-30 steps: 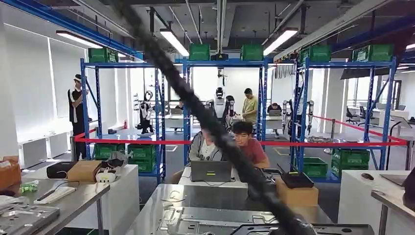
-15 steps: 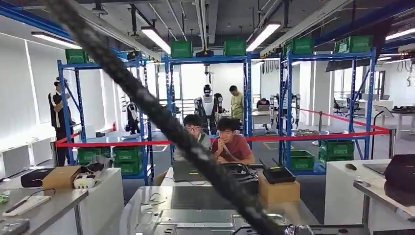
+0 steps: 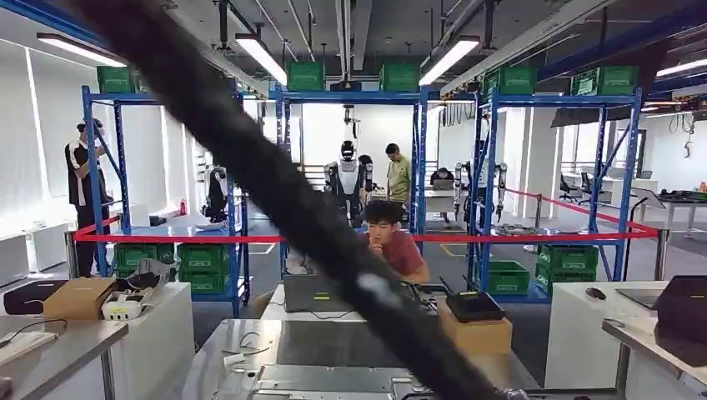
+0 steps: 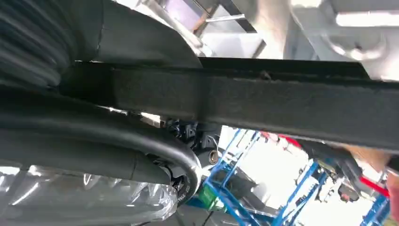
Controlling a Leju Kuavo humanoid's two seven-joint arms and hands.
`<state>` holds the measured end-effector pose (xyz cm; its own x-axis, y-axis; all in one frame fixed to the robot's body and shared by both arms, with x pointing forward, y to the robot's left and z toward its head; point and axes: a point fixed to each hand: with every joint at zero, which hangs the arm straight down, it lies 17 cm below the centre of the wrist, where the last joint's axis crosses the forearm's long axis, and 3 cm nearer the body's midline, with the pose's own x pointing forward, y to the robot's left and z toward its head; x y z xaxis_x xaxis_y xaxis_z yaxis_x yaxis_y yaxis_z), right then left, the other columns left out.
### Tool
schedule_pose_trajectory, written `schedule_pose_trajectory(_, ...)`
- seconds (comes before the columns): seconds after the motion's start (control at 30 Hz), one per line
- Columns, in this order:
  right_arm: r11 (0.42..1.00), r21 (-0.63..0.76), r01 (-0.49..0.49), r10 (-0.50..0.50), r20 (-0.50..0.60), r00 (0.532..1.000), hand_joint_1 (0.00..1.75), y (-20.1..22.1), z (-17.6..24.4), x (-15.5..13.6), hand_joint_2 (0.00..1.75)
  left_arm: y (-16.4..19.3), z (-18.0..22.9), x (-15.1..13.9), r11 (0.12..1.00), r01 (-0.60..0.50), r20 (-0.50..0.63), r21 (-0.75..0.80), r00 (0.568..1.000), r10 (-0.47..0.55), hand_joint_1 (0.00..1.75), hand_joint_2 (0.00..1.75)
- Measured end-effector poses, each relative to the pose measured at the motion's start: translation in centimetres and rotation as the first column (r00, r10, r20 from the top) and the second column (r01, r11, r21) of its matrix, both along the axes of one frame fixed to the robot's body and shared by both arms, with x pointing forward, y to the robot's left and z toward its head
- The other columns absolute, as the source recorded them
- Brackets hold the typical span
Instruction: Take the parts from the cabinet and place them on the table.
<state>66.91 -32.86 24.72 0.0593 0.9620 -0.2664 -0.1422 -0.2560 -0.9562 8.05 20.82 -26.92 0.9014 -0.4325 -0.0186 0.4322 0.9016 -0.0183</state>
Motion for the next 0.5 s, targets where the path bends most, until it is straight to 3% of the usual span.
schedule_pose_trajectory(0.5,1.000,-0.006,0.006,-0.006,-0.013,1.000,1.75,-0.4,-1.0,-0.3,1.75,0.1,-0.1,-0.2,1.000,-0.012,0.000,0.014,1.000,0.012,0.00,0.00)
